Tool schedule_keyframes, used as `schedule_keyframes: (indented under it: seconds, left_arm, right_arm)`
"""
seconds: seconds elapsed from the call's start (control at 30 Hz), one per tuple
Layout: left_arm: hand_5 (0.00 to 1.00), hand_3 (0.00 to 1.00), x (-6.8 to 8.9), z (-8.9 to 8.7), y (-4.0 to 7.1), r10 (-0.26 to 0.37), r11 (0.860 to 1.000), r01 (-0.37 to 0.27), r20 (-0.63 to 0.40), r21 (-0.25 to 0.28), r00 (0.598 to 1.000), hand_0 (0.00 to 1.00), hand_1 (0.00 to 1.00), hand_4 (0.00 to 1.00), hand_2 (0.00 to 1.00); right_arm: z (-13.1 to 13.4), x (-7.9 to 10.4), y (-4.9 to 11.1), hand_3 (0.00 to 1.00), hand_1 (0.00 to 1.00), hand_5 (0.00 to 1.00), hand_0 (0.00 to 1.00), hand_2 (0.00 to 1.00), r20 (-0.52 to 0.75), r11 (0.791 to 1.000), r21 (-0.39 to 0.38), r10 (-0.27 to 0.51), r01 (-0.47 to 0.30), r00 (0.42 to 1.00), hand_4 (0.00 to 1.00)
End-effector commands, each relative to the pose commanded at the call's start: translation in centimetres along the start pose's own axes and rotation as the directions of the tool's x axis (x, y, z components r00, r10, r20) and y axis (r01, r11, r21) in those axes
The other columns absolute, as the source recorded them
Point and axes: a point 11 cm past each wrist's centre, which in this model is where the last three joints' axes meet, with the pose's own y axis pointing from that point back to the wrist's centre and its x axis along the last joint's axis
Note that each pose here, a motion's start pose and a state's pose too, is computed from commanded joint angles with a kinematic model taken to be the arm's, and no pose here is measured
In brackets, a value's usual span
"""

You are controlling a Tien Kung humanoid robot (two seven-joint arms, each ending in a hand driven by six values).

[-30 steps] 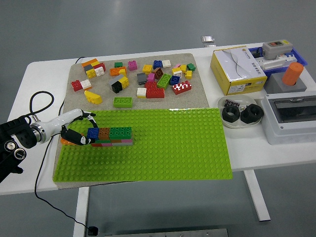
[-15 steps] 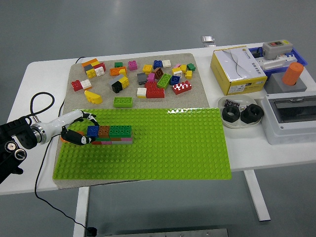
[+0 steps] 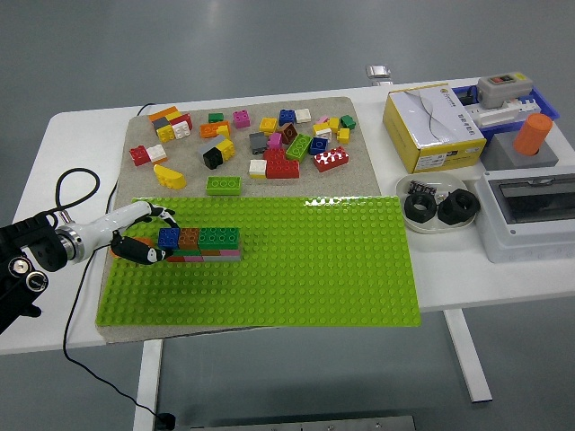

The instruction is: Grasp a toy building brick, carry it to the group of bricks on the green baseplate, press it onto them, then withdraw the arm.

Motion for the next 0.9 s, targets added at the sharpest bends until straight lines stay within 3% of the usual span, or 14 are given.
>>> schedule_keyframes:
  seconds: [0.77,0.8,0.9]
  left_arm:
    - [0.002,0.666,0.04,-0.05,0.22,-0.03,0.999,0.03,0.02,0.011,0.999,0.97,0.993,0.847,0.981]
    - [0.002,0.77,0.06,-0.04,0.22,-0.03,1.0,0.03,0.021,0.011,0.999,0.974,0.995,0.928,0.99]
    - [0.002,0.77,0.17,-0.02,0.24,-0.026,1.0,0.025,0.022,0.01,0.999,0.974,0.995,0.928,0.99]
  right_arm:
    - [-0.04,0.03,0.01,0.929,0.696,0.998,0.69,0.767,0.003,1.0,0.003,0.0,0.0,1.0,0.724]
    - [-0.04,0.03,0.01,0.93,0.695,0.998,0.69,0.766,0.003,1.0,0.003,0.0,0.0,1.0,0.723]
    - [-0.04,0.03,0.01,0.93,0.695,0.998,0.69,0.766,0.003,1.0,0.003,0.001,-0.001,1.0,0.723]
